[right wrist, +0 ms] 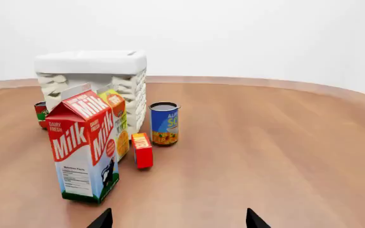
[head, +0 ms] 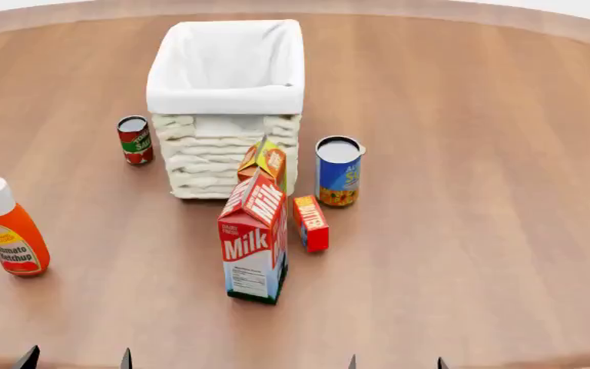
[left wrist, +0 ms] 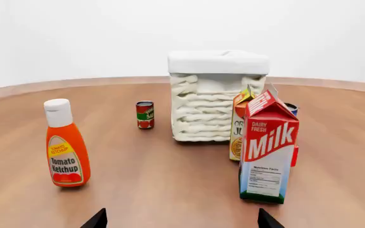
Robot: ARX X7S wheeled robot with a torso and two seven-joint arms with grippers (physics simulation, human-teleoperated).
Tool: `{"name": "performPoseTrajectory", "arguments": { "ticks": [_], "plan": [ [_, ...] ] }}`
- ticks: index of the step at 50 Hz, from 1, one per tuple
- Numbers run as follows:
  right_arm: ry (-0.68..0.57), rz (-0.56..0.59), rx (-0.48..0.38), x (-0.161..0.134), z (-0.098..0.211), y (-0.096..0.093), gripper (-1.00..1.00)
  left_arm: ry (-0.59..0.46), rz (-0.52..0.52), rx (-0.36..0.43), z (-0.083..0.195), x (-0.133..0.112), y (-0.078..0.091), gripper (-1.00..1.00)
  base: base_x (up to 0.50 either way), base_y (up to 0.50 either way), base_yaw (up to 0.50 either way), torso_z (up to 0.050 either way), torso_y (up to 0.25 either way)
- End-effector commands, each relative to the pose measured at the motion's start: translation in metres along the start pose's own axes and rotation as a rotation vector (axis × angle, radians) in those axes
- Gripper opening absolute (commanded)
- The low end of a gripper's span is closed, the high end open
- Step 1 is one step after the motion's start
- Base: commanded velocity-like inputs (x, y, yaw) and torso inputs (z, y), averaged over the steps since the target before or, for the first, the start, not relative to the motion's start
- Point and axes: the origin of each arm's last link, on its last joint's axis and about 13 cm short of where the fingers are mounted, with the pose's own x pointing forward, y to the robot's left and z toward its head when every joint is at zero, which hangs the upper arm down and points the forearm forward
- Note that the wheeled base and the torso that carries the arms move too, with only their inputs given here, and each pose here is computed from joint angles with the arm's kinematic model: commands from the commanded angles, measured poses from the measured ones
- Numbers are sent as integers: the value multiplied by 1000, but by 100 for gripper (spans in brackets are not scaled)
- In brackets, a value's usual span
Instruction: Pick up the butter and put it in the basket.
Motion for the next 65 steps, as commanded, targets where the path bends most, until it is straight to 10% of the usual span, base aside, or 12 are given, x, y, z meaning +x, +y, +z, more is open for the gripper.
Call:
{"name": "performPoseTrajectory", "arguments": {
  "ticks": [1, 10, 11, 12, 65],
  "plan": [
    [0, 0, 0, 0, 0, 1, 100, 0, 0, 0, 1, 0, 0, 100, 0, 0, 0, 0, 0],
    [13, 20, 20, 3, -4, -2, 100, -15, 24, -4, 4, 3, 1, 100, 0, 0, 0, 0, 0],
    [57, -104, 15, 16, -20, -4, 100, 77, -5, 147, -81, 23, -12, 100, 0, 0, 0, 0, 0],
    [17, 17, 13, 3, -4, -2, 100, -16, 23, -3, 4, 4, 1, 100, 0, 0, 0, 0, 0],
    [28, 23, -21, 3, -4, -2, 100, -96, 37, 123, -16, 12, 2, 100, 0, 2, 460, 0, 0]
  ]
}}
